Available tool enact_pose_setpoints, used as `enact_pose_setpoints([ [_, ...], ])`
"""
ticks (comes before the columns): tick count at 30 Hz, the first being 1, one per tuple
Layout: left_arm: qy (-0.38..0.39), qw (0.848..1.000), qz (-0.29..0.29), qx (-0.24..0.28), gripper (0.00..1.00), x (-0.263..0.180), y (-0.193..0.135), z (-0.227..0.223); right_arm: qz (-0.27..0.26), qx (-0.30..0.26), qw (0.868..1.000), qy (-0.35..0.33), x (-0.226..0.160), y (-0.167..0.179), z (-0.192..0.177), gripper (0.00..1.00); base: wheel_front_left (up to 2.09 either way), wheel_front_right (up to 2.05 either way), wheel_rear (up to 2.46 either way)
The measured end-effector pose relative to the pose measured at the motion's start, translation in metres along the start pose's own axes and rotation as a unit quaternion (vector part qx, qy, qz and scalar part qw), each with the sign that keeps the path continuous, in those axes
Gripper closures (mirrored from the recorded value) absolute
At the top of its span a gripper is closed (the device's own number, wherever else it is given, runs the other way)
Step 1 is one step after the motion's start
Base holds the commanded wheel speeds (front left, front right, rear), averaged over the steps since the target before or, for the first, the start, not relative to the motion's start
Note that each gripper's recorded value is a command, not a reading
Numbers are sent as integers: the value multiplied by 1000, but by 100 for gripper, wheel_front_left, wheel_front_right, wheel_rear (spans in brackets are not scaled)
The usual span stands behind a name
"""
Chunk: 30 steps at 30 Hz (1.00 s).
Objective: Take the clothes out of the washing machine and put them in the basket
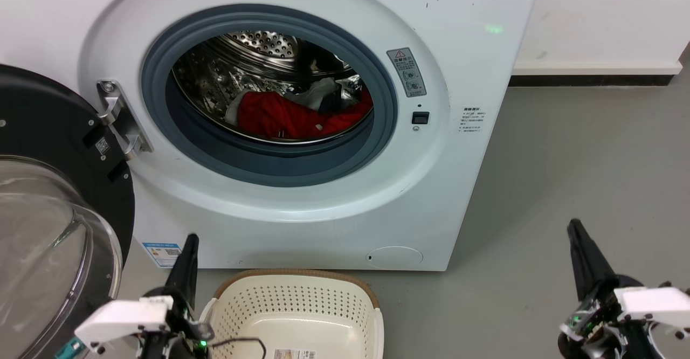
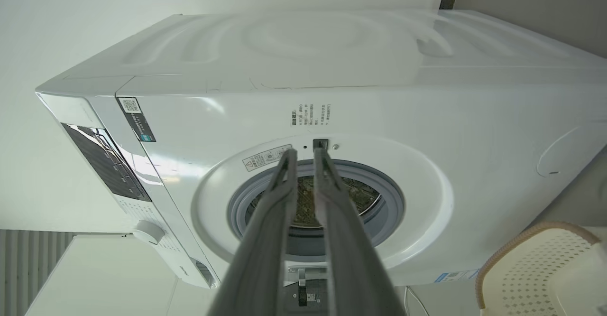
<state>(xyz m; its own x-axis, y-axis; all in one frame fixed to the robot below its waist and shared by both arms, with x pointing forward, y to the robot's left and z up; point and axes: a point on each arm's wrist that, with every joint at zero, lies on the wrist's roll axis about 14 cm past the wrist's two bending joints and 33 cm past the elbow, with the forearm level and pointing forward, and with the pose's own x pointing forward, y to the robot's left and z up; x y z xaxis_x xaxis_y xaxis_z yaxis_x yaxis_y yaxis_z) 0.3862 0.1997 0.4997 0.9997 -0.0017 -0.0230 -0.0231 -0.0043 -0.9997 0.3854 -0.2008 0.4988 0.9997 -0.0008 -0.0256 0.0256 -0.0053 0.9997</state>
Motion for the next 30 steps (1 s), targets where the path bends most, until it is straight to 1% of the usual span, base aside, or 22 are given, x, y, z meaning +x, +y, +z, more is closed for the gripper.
enact_pose_setpoints([
  [4, -3, 1000, 28, -2, 0, -9, 19, 0, -28, 1, 1000, -6, -9, -19, 2, 0, 0, 0, 0],
  [7, -10, 1000, 25, 7, 0, -9, 17, 2, -29, -3, 1000, -11, -10, -20, 4, 0, 0, 0, 0],
  [10, -18, 999, 22, 26, 0, -9, 14, 6, -27, -24, 999, -17, -10, -18, 6, 0, 0, 0, 0],
  [15, -26, 997, 14, 67, 0, -7, 5, 9, -16, -78, 997, -24, -8, -9, 8, 0, 0, 0, 0],
  [19, -31, 993, 14, 110, 0, -6, 0, 10, -6, -127, 992, -25, -8, -1, 8, 0, 0, 0, 0],
  [25, -30, 983, 24, 177, 0, -8, -2, 6, 5, -200, 979, -24, -10, 7, 5, 0, 0, 0, 0],
  [30, -29, 972, 21, 232, 0, -7, -6, 1, 19, -261, 965, -22, -9, 16, 0, 0, 0, 0, 0],
])
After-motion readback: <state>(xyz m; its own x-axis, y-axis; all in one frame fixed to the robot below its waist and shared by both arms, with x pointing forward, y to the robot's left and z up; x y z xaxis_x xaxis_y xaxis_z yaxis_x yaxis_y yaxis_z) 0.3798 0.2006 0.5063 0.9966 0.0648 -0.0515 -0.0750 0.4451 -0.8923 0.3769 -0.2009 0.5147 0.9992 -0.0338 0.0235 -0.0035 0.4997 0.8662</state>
